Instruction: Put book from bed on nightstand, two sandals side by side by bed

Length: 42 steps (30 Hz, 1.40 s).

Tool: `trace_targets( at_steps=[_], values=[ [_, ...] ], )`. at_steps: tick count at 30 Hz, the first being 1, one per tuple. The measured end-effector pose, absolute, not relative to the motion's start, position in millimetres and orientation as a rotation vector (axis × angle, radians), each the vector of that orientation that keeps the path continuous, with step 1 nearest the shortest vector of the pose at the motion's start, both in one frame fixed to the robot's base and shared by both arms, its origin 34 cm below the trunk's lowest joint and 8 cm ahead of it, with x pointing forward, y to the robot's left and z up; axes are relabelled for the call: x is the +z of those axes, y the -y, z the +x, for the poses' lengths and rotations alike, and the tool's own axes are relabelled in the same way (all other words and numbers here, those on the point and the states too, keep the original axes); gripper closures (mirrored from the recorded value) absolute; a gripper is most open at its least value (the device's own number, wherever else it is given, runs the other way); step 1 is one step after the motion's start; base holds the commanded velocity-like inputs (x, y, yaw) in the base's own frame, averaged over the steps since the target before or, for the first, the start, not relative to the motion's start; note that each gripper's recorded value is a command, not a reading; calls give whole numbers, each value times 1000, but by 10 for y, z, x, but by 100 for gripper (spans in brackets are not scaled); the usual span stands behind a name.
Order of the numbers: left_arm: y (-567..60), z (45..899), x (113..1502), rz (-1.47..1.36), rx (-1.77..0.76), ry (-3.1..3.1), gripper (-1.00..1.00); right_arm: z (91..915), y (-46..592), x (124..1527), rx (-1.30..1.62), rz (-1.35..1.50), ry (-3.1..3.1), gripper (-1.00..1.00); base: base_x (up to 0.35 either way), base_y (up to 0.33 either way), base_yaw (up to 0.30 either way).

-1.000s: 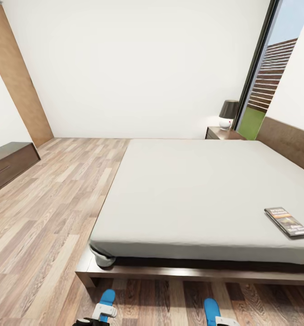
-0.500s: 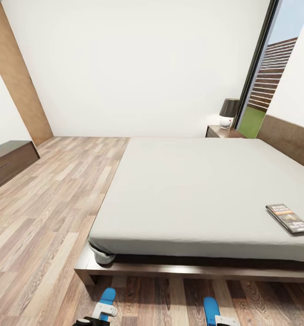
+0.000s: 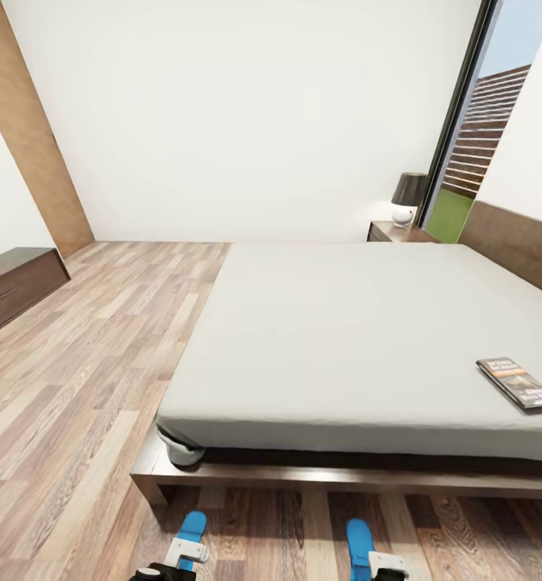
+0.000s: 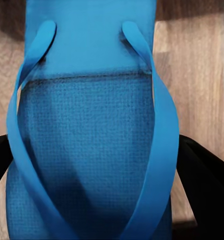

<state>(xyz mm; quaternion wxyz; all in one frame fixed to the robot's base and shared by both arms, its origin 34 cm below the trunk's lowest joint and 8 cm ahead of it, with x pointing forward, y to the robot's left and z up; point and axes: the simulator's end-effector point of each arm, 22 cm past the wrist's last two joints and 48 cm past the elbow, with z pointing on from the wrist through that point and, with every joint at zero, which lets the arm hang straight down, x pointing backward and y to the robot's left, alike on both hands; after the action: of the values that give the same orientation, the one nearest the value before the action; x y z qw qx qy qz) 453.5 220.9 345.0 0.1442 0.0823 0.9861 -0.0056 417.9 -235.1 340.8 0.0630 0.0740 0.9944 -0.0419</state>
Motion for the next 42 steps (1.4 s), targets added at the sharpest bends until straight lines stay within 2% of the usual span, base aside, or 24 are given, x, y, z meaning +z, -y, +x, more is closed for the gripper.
trace_targets(
  at_steps=[42],
  values=[
    [-2123,4622,2665,223,-34,-2768,100,4143,2425,2544,77,195,-2973,100,0,0,0]
  ],
)
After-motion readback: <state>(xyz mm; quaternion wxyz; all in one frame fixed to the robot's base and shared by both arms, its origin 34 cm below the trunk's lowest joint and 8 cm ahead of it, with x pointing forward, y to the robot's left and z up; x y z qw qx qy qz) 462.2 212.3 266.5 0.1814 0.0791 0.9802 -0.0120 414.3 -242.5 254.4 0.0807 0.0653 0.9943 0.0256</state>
